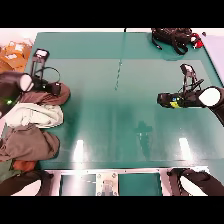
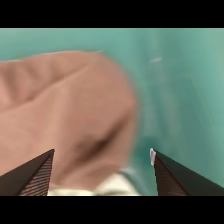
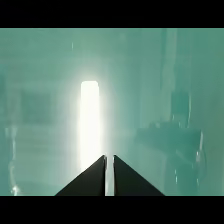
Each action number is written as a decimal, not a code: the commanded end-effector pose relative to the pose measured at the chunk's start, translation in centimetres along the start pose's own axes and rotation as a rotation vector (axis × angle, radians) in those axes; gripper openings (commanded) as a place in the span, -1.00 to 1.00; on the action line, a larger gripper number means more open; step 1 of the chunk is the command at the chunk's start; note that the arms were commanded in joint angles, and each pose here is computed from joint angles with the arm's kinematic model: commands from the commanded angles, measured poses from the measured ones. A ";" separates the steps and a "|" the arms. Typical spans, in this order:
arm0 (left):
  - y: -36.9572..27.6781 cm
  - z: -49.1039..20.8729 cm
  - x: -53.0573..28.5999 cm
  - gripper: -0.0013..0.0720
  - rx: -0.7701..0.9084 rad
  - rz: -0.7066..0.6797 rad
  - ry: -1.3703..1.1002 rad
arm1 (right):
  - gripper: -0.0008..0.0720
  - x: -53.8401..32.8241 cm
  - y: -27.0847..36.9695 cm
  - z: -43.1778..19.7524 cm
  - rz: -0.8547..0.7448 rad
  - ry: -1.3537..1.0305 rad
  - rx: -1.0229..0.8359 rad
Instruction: Fold the shirts.
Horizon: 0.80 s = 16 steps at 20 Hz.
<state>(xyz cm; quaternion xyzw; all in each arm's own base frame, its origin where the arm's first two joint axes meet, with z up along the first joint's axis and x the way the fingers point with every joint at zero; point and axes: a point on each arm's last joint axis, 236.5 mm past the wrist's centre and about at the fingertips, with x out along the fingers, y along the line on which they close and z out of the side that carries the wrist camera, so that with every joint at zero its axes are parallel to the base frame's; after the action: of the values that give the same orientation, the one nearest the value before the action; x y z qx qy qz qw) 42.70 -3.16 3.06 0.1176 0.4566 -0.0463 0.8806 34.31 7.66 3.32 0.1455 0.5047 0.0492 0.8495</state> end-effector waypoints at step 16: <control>0.6 2.6 4.0 -0.91 0.251 0.013 0.117 | -0.79 0.2 -6.1 1.9 -0.085 -0.033 0.150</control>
<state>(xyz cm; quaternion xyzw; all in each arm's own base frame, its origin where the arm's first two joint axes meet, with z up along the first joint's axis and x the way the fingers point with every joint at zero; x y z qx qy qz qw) 46.52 0.45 -3.17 0.2847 0.5134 -0.0473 0.8081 36.31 2.70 2.52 0.1802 0.4871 -0.0133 0.8544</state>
